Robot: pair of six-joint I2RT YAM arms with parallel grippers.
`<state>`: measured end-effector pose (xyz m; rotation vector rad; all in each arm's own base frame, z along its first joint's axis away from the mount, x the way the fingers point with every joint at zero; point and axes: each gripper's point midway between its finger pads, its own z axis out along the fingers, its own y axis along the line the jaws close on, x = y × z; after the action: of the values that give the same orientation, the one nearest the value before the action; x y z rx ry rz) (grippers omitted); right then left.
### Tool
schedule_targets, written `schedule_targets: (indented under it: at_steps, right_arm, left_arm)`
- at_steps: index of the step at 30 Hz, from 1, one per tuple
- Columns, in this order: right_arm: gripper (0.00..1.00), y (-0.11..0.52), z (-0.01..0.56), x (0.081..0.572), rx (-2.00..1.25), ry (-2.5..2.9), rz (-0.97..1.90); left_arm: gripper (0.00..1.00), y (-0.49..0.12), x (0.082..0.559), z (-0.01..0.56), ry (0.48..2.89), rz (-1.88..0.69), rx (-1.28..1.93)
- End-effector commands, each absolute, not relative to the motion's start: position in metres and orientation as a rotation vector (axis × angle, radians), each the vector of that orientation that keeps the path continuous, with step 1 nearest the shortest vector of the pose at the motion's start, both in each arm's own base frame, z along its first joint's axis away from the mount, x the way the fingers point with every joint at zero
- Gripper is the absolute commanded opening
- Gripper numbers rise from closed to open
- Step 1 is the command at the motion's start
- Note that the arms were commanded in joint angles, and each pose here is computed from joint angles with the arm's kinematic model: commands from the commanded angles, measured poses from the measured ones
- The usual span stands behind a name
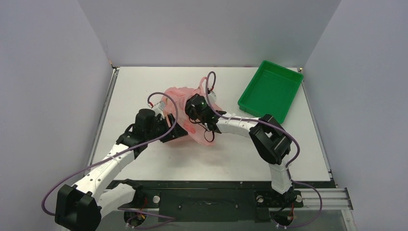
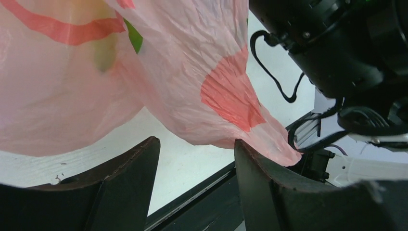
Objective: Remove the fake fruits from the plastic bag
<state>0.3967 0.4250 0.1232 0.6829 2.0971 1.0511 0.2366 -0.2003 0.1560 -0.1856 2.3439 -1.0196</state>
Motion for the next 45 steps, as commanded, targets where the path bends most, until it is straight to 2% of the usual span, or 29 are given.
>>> schedule_targets:
  at_steps: [1,4,9,11,13,24,27,30,35,37,40,42,45]
  right_arm:
    - [0.0,0.424,0.153,0.392,0.662,2.027,1.044]
    - [0.0,0.419,0.156,0.39,0.664,2.017,1.015]
    - [0.0,0.406,0.156,0.388,0.638,2.025,0.95]
    - [0.0,0.402,0.16,0.385,0.62,2.015,0.936]
    - [0.0,0.402,0.162,0.382,0.605,2.017,0.944]
    - [0.0,0.406,0.166,0.37,0.602,2.037,1.033]
    - [0.0,0.405,0.171,0.37,0.595,2.028,1.029]
    - [0.0,0.402,0.171,0.369,0.59,2.029,1.017]
    - [0.0,0.401,0.17,0.365,0.585,2.034,1.028]
    - [0.0,0.401,0.172,0.364,0.581,2.034,1.036]
    - [0.0,0.4,0.172,0.362,0.577,2.032,1.031]
    - [0.0,0.395,0.171,0.362,0.58,2.028,1.016]
    - [0.0,0.387,0.162,0.363,0.576,2.038,0.982]
  left_arm:
    - [0.56,-0.209,0.26,0.182,2.243,-1.034,-0.158]
    - [0.47,-0.209,0.266,0.174,2.27,-1.0,-0.154]
    - [0.42,-0.211,0.27,0.17,2.272,-0.998,-0.151]
    - [0.51,-0.209,0.271,0.169,2.274,-0.977,-0.154]
    - [0.52,-0.209,0.271,0.169,2.273,-0.974,-0.141]
    - [0.58,-0.229,0.273,0.209,2.09,-1.112,-0.029]
    - [0.61,-0.23,0.274,0.211,2.081,-1.114,-0.027]
    - [0.6,-0.233,0.276,0.207,2.107,-1.111,-0.007]
    - [0.48,-0.225,0.286,0.185,2.219,-0.987,-0.042]
    - [0.38,-0.222,0.289,0.178,2.241,-0.946,-0.058]
    - [0.14,-0.215,0.294,0.175,2.245,-0.89,-0.082]
    - [0.03,-0.208,0.296,0.174,2.245,-0.835,-0.082]
    - [0.0,-0.191,0.295,0.171,2.258,-0.74,-0.082]
